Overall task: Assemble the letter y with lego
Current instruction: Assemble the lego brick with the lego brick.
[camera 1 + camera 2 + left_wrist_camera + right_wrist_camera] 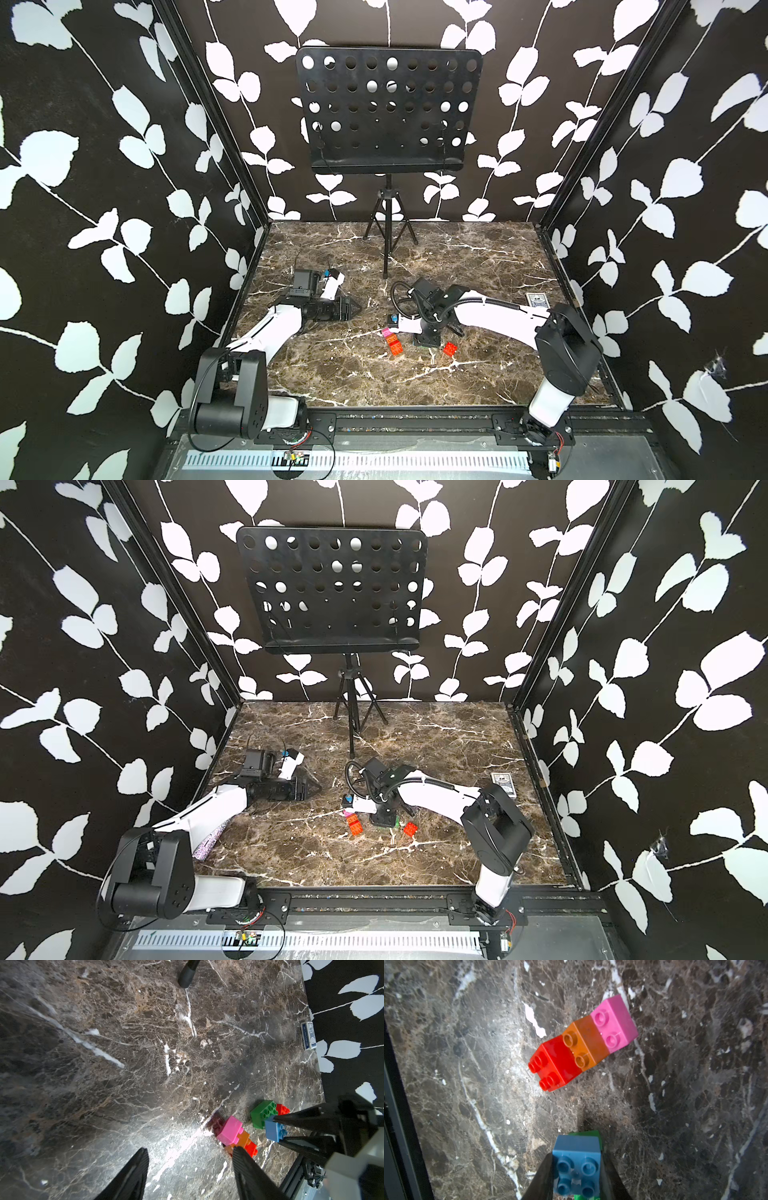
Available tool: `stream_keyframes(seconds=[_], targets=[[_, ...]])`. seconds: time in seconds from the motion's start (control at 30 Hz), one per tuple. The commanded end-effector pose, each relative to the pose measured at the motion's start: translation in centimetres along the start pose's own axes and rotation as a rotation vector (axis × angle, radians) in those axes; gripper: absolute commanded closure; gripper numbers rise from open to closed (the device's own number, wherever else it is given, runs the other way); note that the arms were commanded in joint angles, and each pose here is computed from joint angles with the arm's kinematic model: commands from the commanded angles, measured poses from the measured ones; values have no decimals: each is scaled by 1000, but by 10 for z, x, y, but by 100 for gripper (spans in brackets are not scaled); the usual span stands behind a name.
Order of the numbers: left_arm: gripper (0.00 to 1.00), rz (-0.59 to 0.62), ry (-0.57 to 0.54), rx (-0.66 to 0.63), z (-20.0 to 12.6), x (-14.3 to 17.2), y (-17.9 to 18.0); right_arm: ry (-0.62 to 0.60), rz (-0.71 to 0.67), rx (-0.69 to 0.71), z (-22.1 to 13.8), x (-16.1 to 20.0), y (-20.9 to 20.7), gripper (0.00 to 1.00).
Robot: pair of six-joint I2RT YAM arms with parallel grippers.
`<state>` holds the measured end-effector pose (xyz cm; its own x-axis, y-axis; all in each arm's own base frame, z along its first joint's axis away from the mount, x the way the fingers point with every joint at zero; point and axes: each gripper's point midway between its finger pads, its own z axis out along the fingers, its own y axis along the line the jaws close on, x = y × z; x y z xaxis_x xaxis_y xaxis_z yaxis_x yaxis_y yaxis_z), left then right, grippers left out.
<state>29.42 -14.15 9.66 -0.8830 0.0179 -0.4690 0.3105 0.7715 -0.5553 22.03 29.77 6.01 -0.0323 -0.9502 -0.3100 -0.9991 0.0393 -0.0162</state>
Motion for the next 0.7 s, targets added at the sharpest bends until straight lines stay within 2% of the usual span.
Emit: stream_keyframes(seconds=[0.0,0.27,0.67], targets=[[33,10,13,-1,2,6,2,27,28,-1,7,3,-2,73],[34,8,14,-6,2,6,3,39,57,16,15,10,-9,73],[34,9,18,-12,3,6,4,56,77,-50,24,33,-1,74]])
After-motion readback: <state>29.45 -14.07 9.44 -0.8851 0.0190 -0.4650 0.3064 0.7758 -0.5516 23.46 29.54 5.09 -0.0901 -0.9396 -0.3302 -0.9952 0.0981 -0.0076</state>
